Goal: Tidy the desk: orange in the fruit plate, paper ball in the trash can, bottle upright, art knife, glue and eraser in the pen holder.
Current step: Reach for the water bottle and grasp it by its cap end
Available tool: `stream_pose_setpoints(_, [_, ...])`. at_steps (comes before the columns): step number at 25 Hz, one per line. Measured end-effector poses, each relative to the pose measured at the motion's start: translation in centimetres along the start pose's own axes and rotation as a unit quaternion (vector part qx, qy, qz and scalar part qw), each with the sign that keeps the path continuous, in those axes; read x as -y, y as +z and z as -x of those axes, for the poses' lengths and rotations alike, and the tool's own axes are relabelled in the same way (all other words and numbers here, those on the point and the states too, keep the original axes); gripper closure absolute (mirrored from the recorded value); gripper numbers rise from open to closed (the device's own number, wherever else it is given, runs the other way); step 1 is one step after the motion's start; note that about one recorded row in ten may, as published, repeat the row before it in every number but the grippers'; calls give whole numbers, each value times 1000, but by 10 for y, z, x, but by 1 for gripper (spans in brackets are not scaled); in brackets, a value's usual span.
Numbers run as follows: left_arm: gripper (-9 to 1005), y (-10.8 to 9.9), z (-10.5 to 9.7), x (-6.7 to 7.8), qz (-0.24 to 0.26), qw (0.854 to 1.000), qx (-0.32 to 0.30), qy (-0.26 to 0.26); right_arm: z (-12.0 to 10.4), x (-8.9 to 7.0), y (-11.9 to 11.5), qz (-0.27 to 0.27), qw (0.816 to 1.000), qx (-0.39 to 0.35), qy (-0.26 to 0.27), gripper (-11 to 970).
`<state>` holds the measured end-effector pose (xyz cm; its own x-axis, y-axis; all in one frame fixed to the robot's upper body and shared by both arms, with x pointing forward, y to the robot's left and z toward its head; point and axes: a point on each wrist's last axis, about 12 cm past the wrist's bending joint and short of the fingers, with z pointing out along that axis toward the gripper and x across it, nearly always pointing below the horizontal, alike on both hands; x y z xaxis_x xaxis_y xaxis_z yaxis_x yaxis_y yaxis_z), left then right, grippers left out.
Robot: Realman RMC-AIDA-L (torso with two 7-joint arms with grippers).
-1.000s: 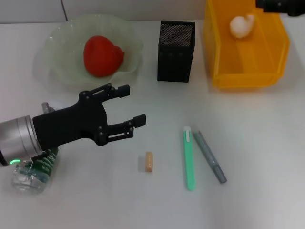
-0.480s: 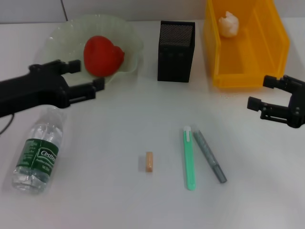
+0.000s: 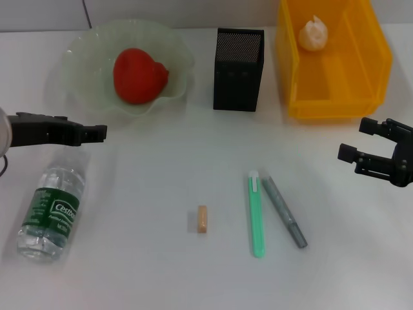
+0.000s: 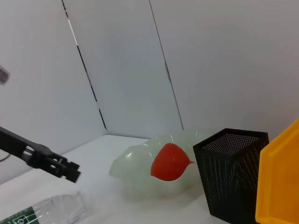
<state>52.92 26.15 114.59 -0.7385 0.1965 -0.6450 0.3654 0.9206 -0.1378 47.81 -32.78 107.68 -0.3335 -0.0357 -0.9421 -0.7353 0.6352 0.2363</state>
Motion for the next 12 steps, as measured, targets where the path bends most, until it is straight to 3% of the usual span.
stream_pose_setpoints(12, [196, 22, -1, -6, 25, 999, -37, 6, -4, -1, -2, -3, 1000, -2, 8, 112])
